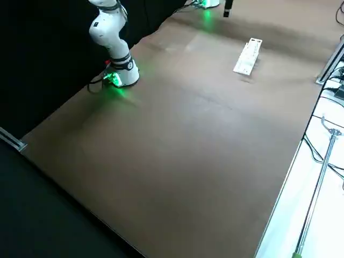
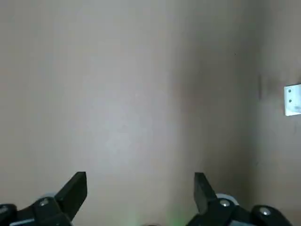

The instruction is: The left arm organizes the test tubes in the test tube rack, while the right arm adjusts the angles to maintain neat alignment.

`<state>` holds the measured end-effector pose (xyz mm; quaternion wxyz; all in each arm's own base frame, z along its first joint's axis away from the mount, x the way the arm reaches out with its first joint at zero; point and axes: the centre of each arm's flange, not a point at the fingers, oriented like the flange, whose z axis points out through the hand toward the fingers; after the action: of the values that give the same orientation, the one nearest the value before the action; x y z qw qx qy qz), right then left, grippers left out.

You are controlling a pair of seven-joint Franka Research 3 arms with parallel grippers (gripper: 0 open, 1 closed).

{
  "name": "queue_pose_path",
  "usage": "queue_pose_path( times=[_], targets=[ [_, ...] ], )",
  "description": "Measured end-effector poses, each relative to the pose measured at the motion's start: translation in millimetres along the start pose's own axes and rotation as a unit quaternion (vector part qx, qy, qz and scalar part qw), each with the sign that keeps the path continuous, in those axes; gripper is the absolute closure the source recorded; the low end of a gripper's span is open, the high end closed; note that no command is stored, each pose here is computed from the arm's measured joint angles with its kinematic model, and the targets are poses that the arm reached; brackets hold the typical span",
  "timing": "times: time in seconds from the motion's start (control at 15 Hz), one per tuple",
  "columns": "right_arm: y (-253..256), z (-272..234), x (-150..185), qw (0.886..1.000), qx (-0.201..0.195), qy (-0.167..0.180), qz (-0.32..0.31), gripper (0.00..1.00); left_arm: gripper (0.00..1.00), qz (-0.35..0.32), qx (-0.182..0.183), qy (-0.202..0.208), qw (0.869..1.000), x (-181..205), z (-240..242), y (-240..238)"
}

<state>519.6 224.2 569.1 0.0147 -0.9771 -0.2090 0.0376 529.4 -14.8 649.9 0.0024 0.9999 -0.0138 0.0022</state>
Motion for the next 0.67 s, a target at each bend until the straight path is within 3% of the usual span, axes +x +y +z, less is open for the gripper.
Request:
queue_pose_path(
  times=[0.13,0.33,0.67],
  targets=[
    [-25,18,17,1.000,0.023,0.007,0.015,0.00,0.00,-0.001,0.000,0.000,1.000,0,0,0],
    [-66,47,43,0.995,0.039,0.027,0.090,0.00,0.00,-0.001,0.000,0.000,1.000,0,0,0],
    [-154,122,98,0.969,0.073,0.085,0.221,0.01,0.00,-0.003,0.000,0.000,1.000,0,0,0]
  ],
)
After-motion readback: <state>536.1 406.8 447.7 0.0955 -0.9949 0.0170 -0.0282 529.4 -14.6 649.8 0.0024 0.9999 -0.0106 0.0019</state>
